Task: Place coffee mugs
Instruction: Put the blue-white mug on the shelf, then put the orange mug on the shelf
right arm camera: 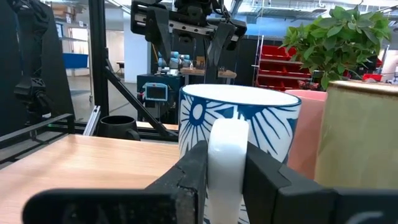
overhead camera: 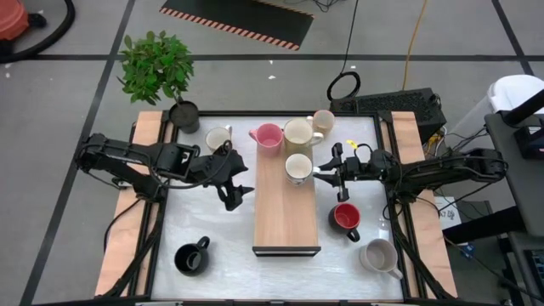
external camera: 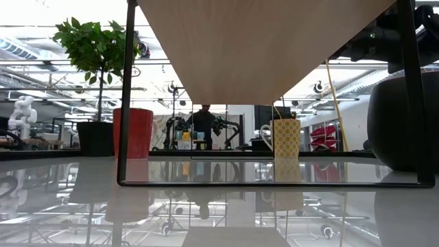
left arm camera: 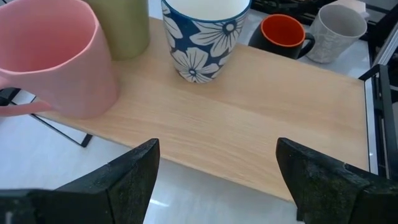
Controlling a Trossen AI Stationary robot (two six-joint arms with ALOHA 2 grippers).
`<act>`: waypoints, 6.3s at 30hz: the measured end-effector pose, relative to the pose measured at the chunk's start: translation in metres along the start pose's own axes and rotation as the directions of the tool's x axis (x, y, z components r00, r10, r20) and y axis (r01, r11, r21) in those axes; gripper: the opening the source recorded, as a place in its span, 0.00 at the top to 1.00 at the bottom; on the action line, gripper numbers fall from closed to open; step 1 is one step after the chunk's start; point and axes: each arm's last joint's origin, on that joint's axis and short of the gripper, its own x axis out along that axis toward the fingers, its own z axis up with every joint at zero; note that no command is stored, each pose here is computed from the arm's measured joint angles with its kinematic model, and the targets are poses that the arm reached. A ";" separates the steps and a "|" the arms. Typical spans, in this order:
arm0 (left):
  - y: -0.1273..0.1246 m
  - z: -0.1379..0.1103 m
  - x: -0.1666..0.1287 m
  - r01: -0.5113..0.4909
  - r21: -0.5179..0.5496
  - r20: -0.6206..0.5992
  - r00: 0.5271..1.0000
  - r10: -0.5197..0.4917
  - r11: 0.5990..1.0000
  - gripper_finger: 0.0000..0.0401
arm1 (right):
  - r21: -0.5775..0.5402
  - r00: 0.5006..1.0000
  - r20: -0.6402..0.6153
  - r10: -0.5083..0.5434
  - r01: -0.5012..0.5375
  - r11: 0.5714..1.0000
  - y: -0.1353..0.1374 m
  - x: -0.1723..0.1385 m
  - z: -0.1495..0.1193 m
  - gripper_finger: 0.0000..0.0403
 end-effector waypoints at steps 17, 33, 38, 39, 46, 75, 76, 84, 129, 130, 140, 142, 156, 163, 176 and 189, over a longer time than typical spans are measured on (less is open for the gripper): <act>-0.002 -0.003 -0.001 -0.003 -0.019 -0.023 1.000 0.002 1.000 0.19 | -0.007 0.995 -0.017 -0.100 0.100 0.995 -0.003 0.000 -0.002 0.82; -0.004 -0.004 -0.001 0.004 -0.037 -0.019 1.000 -0.005 0.999 0.19 | -0.030 0.979 -0.008 -0.205 0.205 0.978 -0.006 -0.001 -0.001 0.84; -0.005 -0.004 -0.002 0.007 -0.040 -0.019 1.000 -0.008 0.999 0.19 | -0.030 0.980 -0.007 -0.199 0.198 0.980 -0.006 -0.001 -0.001 0.86; -0.005 -0.004 -0.002 0.007 -0.040 -0.019 1.000 -0.008 0.999 0.19 | -0.029 0.982 -0.006 -0.187 0.187 0.982 -0.006 -0.001 -0.001 0.86; -0.005 -0.004 -0.002 0.007 -0.040 -0.019 1.000 -0.008 0.999 0.19 | 0.019 0.985 -0.001 -0.175 0.175 0.984 -0.005 -0.001 0.000 0.75; 0.052 -0.017 0.002 -0.248 -0.120 -0.320 0.927 0.199 0.961 0.34 | 0.283 0.960 0.162 -0.228 0.176 0.943 -0.003 -0.025 0.043 0.72; 0.056 -0.017 0.002 -0.258 -0.115 -0.328 0.922 0.208 0.959 0.35 | 0.299 0.959 0.163 -0.232 0.176 0.938 -0.003 -0.025 0.046 0.72; 0.098 -0.015 0.001 -0.375 -0.073 -0.398 0.861 0.318 0.924 0.36 | 0.443 0.958 0.154 -0.241 0.151 0.884 -0.007 -0.015 0.085 0.72; 0.186 -0.112 0.077 -0.019 0.483 -0.532 0.788 0.310 0.875 0.70 | 0.486 0.935 0.072 -0.346 0.270 0.831 -0.008 0.006 0.114 0.72; 0.185 -0.112 0.077 -0.013 0.474 -0.535 0.790 0.299 0.880 0.78 | 0.482 0.941 0.065 -0.331 0.261 0.836 -0.008 0.006 0.114 0.72; 0.165 -0.094 0.068 -0.113 0.310 -0.545 0.792 0.274 0.944 0.94 | 0.571 0.976 0.069 -0.204 0.130 0.811 -0.004 0.005 0.115 0.72; 0.157 -0.082 0.061 -0.139 0.274 -0.531 0.803 0.270 0.952 0.94 | 0.607 0.979 0.076 -0.189 0.104 0.788 -0.003 0.003 0.118 0.72; 0.099 0.001 0.008 -0.230 -0.156 -0.264 0.947 0.184 0.961 0.94 | 0.403 0.943 -0.331 0.019 0.124 0.907 0.009 0.018 0.185 0.72; 0.079 0.017 -0.006 -0.181 -0.367 -0.166 0.978 0.127 0.913 0.94 | 0.234 0.896 -0.438 0.065 0.043 0.971 0.009 0.057 0.196 0.69; 0.051 0.027 -0.025 -0.070 -0.716 -0.114 0.993 -0.017 0.694 0.94 | 0.101 0.891 -0.434 0.136 -0.102 0.990 0.021 0.111 0.174 0.22; 0.028 0.069 -0.048 0.289 -0.723 0.326 0.943 -0.058 0.628 0.94 | -0.147 0.884 -0.442 -0.154 0.098 0.984 0.016 0.117 0.170 0.03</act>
